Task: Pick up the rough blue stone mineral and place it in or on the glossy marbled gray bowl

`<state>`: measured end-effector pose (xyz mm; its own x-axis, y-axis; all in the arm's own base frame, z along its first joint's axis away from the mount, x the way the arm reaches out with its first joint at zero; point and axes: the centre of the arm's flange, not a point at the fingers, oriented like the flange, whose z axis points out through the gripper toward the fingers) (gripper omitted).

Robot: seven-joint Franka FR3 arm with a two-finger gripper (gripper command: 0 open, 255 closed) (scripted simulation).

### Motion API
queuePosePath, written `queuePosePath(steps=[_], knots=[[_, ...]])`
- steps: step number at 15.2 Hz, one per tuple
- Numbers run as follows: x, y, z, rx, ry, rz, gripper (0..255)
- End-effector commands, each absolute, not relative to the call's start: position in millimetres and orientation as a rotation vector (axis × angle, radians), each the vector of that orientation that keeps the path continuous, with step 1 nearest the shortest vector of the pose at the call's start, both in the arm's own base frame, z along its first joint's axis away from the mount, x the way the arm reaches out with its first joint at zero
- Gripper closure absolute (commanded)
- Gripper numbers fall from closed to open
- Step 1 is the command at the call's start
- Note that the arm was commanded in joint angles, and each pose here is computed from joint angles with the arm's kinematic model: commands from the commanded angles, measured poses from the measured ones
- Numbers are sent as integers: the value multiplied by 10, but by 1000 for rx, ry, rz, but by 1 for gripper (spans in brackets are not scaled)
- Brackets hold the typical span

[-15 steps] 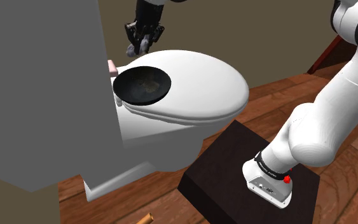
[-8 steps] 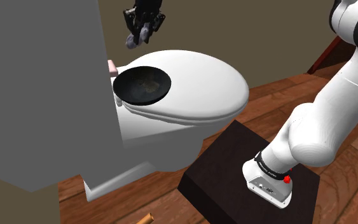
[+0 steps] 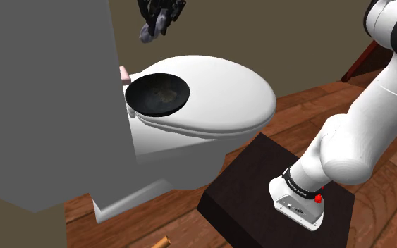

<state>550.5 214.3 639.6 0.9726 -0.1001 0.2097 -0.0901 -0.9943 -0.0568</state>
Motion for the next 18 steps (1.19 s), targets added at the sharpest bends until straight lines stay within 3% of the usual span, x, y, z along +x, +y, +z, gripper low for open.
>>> queuePosePath(steps=[1, 12, 18], knots=[[5338, 2266, 6427, -3073, 148, -331, 255], [4170, 3067, 6443, -3073, 148, -331, 255], [4170, 3067, 6126, -3073, 148, -331, 255]])
